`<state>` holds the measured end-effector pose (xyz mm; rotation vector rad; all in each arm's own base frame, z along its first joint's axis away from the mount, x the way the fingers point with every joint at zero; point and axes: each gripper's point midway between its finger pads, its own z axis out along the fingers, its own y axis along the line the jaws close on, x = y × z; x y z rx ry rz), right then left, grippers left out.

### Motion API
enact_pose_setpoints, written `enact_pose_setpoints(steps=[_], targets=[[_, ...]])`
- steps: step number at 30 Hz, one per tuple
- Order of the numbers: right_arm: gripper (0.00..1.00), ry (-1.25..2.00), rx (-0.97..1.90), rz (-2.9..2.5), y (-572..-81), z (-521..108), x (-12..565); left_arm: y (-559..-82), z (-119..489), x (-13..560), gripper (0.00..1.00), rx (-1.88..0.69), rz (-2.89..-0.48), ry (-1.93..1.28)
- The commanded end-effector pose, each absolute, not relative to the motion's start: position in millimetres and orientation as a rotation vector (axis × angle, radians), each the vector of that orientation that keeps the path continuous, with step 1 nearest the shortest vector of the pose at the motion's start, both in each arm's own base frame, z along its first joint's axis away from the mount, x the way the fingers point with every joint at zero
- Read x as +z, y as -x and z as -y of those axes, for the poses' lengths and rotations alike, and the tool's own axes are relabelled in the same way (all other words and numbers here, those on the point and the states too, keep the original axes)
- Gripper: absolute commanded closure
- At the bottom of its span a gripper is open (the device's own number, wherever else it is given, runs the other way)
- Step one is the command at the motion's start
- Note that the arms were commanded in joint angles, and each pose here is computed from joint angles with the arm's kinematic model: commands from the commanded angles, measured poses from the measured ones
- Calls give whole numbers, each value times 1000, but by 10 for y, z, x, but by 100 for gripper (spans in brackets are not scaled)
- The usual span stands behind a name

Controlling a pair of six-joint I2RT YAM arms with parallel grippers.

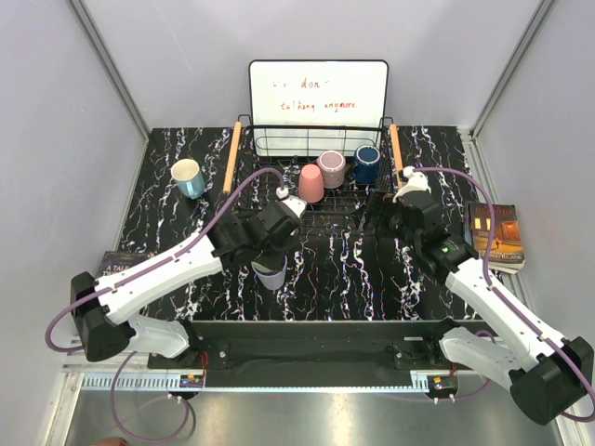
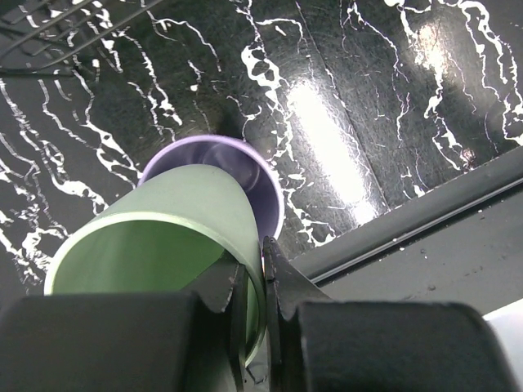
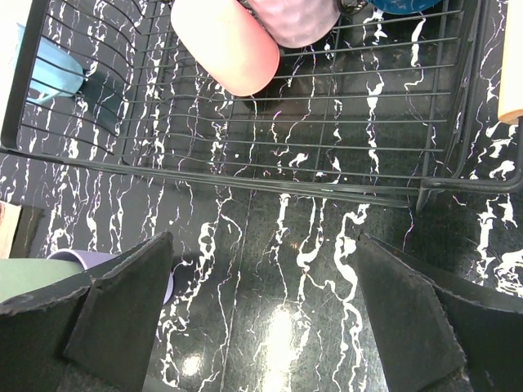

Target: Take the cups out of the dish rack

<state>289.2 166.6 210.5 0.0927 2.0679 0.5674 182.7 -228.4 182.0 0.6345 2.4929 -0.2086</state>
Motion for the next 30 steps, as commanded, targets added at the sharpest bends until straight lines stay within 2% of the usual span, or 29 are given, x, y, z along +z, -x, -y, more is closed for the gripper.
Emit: enact_pose_setpoints(steps=[1,2,6,15,16,19,20,25,26,30], targets=[[0,-90,606,-2019,-2925,-1723,2213,-1890,2469,1799,100,-275,-2462,-648],[0,-88,604,-2020,-2926,-1723,2208,-1895,2473,1772,100,-265,-2469,-651],[0,-85,602,-2020,-2927,-1722,2203,-1928,2484,1815,80,-259,-2455,-640],[0,-73,616,-2012,-2937,-1754,2254,-1984,2469,2073,65,-286,-2386,-599],[0,-65,621,-2010,-2939,-1763,2267,-1995,2449,2130,57,-288,-2371,-587],[0,-30,631,-2004,-2967,-1813,2331,-2067,2401,2442,49,-302,-2283,-536],[0,-19,625,-2014,-2996,-1833,2318,-2131,2354,2553,43,-282,-2244,-495],[0,12,646,-1984,-3246,-2012,2656,-2224,2173,3181,34,-388,-2005,-299],[0,17,643,-2024,-3340,-2088,2561,-2276,2173,3321,33,-430,-1935,-237],[0,37,643,-2014,-3688,-2330,2793,-2255,2029,3306,29,-492,-1842,-126]])
